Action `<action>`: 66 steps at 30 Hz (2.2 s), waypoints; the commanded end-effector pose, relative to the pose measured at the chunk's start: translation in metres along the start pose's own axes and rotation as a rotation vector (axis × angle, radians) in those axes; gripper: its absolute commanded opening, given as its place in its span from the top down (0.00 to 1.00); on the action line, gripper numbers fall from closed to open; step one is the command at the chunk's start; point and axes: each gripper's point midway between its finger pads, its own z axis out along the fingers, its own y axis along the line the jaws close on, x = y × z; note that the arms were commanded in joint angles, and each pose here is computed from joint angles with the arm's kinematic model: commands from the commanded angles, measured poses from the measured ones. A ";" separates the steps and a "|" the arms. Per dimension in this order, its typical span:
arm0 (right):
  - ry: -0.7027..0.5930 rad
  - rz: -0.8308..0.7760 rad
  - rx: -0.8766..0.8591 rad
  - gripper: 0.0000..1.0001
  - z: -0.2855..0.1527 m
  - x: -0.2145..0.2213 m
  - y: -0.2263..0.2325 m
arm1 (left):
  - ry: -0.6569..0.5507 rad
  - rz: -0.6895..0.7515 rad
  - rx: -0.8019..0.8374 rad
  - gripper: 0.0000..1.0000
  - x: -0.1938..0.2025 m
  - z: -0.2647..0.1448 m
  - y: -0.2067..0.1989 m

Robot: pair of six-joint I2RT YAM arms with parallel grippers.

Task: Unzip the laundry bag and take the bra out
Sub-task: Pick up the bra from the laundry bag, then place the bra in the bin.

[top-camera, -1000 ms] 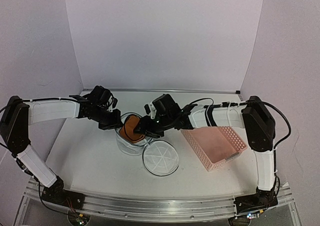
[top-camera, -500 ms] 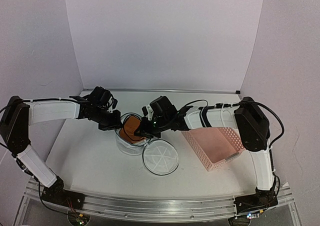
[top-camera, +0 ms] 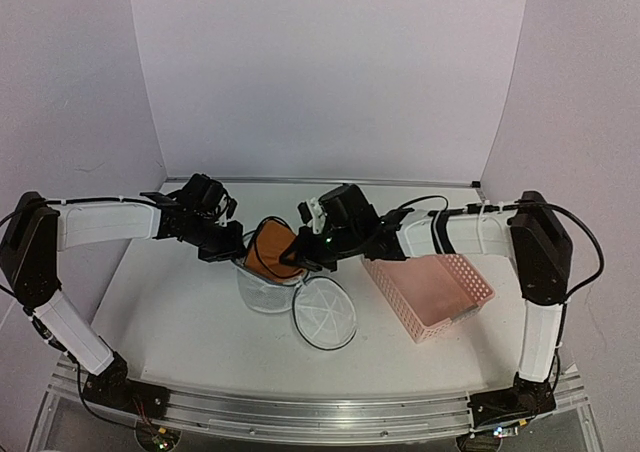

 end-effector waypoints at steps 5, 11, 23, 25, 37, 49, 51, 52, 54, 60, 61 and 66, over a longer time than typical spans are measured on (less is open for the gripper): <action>-0.175 -0.088 -0.143 1.00 -0.057 -0.035 0.052 | -0.062 0.025 0.026 1.00 -0.015 -0.012 -0.011; -0.248 -0.098 -0.186 1.00 -0.073 -0.047 0.065 | -0.053 0.023 0.031 1.00 -0.013 -0.010 -0.011; -0.339 -0.117 -0.154 1.00 -0.106 -0.065 0.057 | -0.057 0.025 0.034 1.00 -0.014 -0.012 -0.012; -0.362 -0.121 -0.132 1.00 -0.115 -0.068 0.051 | -0.057 0.026 0.034 1.00 -0.014 -0.012 -0.012; -0.517 -0.198 0.194 1.00 -0.204 -0.064 0.002 | -0.062 0.035 0.034 1.00 -0.017 -0.012 -0.014; -0.535 -0.128 0.486 1.00 -0.266 -0.030 -0.087 | -0.064 0.051 0.035 1.00 -0.022 -0.010 -0.016; -0.508 -0.100 0.523 1.00 -0.268 -0.021 -0.106 | -0.059 0.051 0.037 1.00 -0.021 -0.009 -0.017; -0.495 -0.089 0.536 1.00 -0.267 -0.017 -0.114 | -0.055 0.050 0.039 1.00 -0.021 -0.008 -0.017; -0.468 -0.058 0.556 1.00 -0.265 -0.009 -0.130 | -0.050 0.046 0.038 1.00 -0.020 -0.007 -0.016; -0.403 0.036 0.591 1.00 -0.259 0.007 -0.168 | -0.045 0.046 0.035 1.00 -0.018 -0.005 -0.015; -0.397 0.049 0.591 1.00 -0.258 0.007 -0.173 | -0.046 0.045 0.035 1.00 -0.018 -0.006 -0.015; -0.343 0.102 0.553 1.00 -0.244 0.003 -0.189 | -0.046 0.047 0.034 1.00 -0.018 -0.005 -0.015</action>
